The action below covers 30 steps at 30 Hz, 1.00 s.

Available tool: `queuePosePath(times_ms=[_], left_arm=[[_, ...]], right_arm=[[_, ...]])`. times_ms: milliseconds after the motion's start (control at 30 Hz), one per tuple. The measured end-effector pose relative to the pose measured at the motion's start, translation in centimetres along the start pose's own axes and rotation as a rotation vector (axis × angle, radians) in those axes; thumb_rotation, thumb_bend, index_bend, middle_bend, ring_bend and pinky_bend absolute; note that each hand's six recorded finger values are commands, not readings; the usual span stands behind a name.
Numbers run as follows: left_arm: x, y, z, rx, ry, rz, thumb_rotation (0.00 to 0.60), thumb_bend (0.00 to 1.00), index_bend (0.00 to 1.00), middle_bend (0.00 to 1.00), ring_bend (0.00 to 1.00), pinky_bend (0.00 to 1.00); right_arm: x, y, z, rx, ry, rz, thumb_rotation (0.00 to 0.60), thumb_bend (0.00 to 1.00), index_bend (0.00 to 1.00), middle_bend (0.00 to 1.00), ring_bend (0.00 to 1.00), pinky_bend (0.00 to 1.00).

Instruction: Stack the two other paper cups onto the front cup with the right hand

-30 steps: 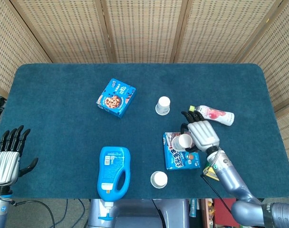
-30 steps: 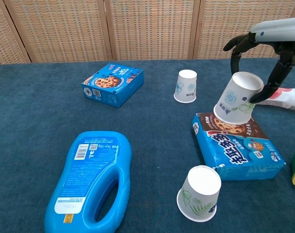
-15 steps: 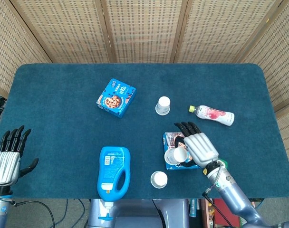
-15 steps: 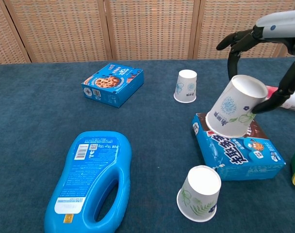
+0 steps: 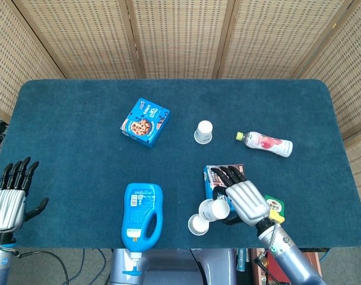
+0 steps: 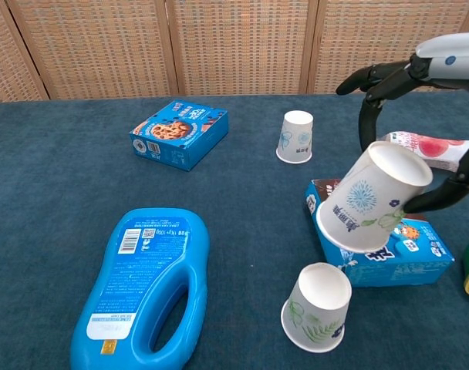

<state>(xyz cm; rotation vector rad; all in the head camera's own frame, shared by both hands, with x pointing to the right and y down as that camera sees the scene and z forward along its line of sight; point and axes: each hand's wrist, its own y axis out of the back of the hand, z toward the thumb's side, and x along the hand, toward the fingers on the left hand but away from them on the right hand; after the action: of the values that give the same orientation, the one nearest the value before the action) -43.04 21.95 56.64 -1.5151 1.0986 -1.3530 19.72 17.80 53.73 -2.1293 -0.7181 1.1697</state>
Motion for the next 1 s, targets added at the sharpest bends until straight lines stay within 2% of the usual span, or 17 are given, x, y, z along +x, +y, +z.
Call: queuePosePath(times_ms=[600,1000], left_arm=[[0.0,0.2,-0.1,-0.003,0.002,0.004,0.6,0.27,0.0,0.0,0.0,0.0],[-0.1,0.1,0.1,-0.001,-0.004,0.003,0.6,0.27,0.0,0.0,0.0,0.0]], right_arm=[[0.2,-2.8,1.6,-0.024,0.039,0.063,0.6,0.13,0.52,0.14,0.0,0.02],[-0.2,-4.2,1.1,-0.027,0.026,0.077,0.6,0.13,0.52,0.14,0.0,0.02]])
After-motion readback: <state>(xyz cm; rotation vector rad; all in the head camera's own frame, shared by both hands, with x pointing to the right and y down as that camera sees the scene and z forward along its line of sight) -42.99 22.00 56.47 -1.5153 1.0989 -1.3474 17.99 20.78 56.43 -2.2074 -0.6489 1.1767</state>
